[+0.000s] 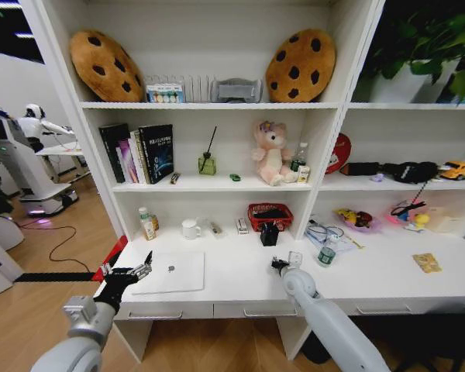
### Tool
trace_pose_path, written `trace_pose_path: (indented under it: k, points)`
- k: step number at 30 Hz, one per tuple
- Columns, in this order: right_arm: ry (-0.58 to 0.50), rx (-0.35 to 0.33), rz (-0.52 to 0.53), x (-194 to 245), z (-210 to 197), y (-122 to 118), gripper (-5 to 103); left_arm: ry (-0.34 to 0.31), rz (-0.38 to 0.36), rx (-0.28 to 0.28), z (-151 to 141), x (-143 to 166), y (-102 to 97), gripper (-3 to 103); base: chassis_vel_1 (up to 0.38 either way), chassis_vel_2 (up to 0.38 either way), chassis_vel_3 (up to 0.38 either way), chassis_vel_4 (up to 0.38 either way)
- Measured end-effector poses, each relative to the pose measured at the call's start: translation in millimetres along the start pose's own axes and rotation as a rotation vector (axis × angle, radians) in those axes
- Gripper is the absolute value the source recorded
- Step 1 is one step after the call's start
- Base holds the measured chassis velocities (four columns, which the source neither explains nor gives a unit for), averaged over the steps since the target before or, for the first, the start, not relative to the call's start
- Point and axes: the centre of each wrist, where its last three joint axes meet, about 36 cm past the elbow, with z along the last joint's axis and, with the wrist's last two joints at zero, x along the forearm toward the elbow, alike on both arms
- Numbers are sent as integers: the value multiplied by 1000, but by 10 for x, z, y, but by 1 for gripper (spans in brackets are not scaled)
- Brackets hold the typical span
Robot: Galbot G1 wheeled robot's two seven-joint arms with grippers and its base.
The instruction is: Organize the objects on the table.
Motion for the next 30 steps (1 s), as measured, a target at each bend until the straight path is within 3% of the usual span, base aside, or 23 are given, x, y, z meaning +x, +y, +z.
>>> trace_pose_path:
  k: [5, 9, 16, 18, 19, 21, 22, 24, 25, 27, 28, 30]
  points:
    - [12, -22, -9, -13, 16, 9, 22, 0, 0, 0, 0, 0, 0, 100, 0, 0, 0, 0]
    - [16, -31, -25, -8, 20, -6, 11, 0, 0, 0, 0, 0, 0, 100, 0, 0, 0, 0]
    - [-55, -10, -78, 117, -41, -18, 11, 0, 0, 0, 0, 0, 0, 100, 0, 0, 0, 0]
    - [-369, 104, -203, 361, -441, -36, 11, 0, 0, 0, 0, 0, 0, 100, 0, 0, 0, 0]
    - [-369, 104, -203, 361, -441, -36, 11, 0, 0, 0, 0, 0, 0, 100, 0, 0, 0, 0]
    - [-586, 216, -213, 118, -707, -119, 11, 0, 0, 0, 0, 0, 0, 100, 0, 0, 0, 0]
    - [-586, 216, -213, 118, -707, -119, 11, 0, 0, 0, 0, 0, 0, 100, 0, 0, 0, 0]
    - [-746, 298, -194, -364, -978, -166, 11, 0, 0, 0, 0, 0, 0, 100, 0, 0, 0, 0]
    - [-746, 298, -194, -364, -978, -166, 11, 0, 0, 0, 0, 0, 0, 100, 0, 0, 0, 0]
    - [-807, 341, -180, -779, -1035, -145, 11, 0, -1, 0, 0, 0, 0, 100, 0, 0, 0, 0]
    - [-807, 341, -180, -779, -1035, -145, 11, 0, -1, 0, 0, 0, 0, 100, 0, 0, 0, 0]
    - [-802, 388, -186, -1191, -973, -55, 11, 0, 0, 0, 0, 0, 0, 100, 0, 0, 0, 0]
